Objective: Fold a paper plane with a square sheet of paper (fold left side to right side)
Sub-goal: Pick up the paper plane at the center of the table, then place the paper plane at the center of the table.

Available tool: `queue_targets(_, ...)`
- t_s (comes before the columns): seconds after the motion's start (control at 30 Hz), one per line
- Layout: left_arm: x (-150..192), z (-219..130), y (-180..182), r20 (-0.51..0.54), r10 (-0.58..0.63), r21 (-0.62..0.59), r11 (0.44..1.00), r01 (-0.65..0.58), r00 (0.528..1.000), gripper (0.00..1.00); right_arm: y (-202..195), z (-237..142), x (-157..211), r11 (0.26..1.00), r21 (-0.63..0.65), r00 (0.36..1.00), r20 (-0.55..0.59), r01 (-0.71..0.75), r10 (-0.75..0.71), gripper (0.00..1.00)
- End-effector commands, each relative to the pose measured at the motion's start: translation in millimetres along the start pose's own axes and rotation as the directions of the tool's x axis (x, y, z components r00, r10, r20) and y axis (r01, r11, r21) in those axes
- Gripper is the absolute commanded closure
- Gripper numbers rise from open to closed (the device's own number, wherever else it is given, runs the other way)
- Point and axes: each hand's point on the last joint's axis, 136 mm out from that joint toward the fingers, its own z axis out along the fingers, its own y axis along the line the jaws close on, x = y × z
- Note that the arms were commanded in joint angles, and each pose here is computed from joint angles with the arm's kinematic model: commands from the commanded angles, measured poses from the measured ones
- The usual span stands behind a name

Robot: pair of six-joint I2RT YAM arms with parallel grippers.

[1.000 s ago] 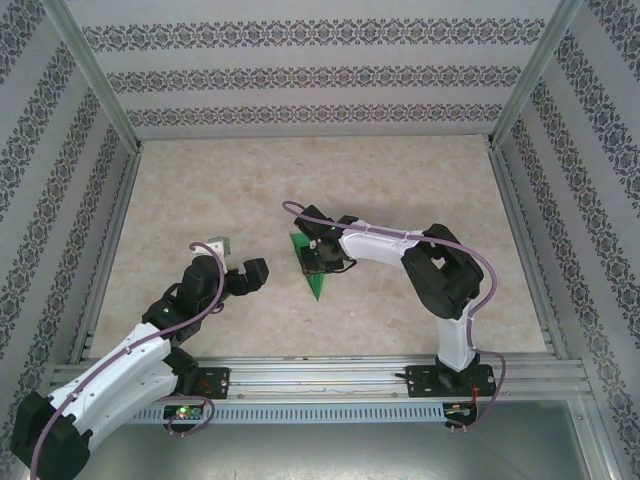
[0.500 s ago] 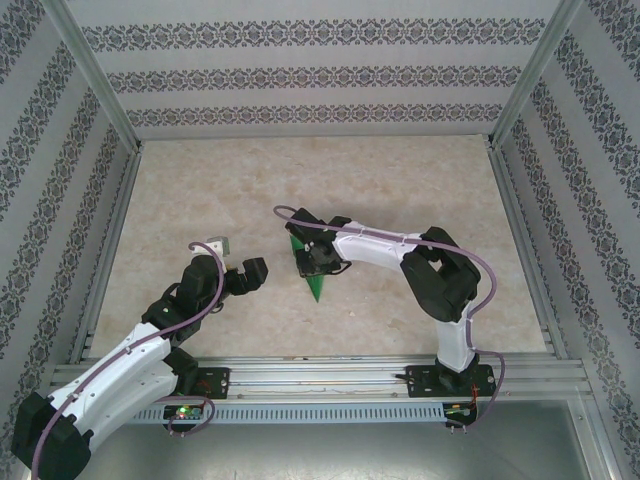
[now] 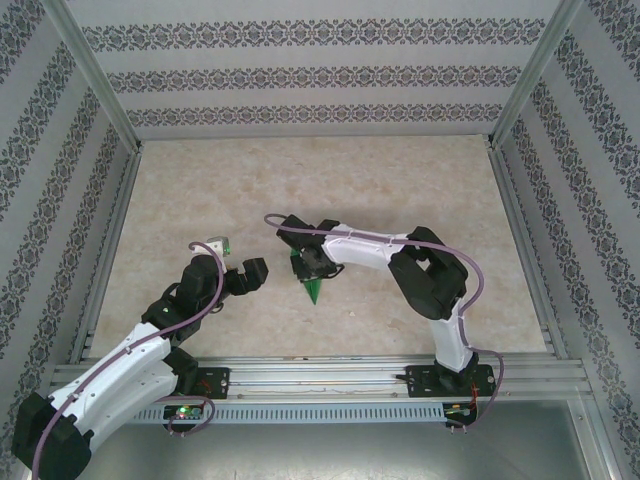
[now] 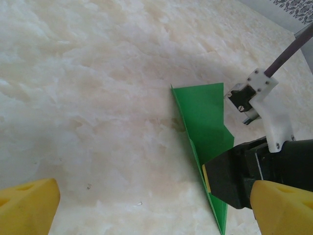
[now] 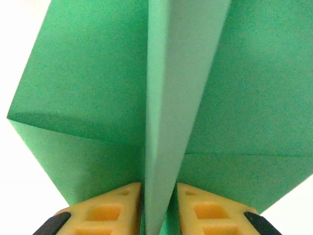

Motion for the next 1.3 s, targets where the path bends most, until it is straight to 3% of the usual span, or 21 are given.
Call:
queue_targets(0.0, -5.3, -0.3, -0.3, 0.027, -0.021, 0.015, 1.0, 0.021, 0.999, 0.0, 2.4, -1.0, 0.0, 0.999, 0.043, 1.0, 0.004, 0.02, -0.02, 0.76)
queue_targets(0.23, -4.5, -0.8, 0.4, 0.027, -0.028, 0.017, 0.999, 0.027, 0.999, 0.0, 7.4, 2.9, 1.1, 0.996, 0.074, 0.999, -0.004, 0.04, -0.039, 0.79)
queue_targets(0.37, -4.6, -1.5, 0.4, 0.029, -0.027, 0.019, 0.999, 0.026, 0.999, 0.0, 8.5, 1.7, 1.0, 0.997, 0.075, 0.999, -0.003, 0.037, -0.037, 0.85)
queue_targets(0.53, -6.5, -3.0, 0.8, 0.035, -0.024, 0.016, 1.0, 0.024, 0.999, 0.0, 8.4, -13.3, -3.8, 0.997, 0.068, 0.999, 0.032, 0.029, -0.031, 0.93)
queue_targets(0.77, -10.4, -4.6, -2.4, 0.042, -0.016, 0.026, 1.0, 0.015, 0.999, 0.0, 2.3, -48.6, -17.2, 1.0, 0.028, 0.996, 0.089, 0.002, -0.004, 0.95)
queue_targets(1.0, -14.4, -9.0, -7.4, 0.063, 0.015, 0.055, 0.998, -0.018, 0.998, 0.0, -36.3, -69.0, -55.9, 0.996, 0.002, 0.986, 0.146, -0.084, 0.082, 0.95)
queue_targets(1.27, -5.4, -12.5, -21.5, 0.053, 0.072, 0.16, 0.984, -0.079, 0.996, 0.0, -87.6, -64.8, -109.3, 0.983, 0.016, 0.969, 0.171, -0.182, 0.176, 0.95)
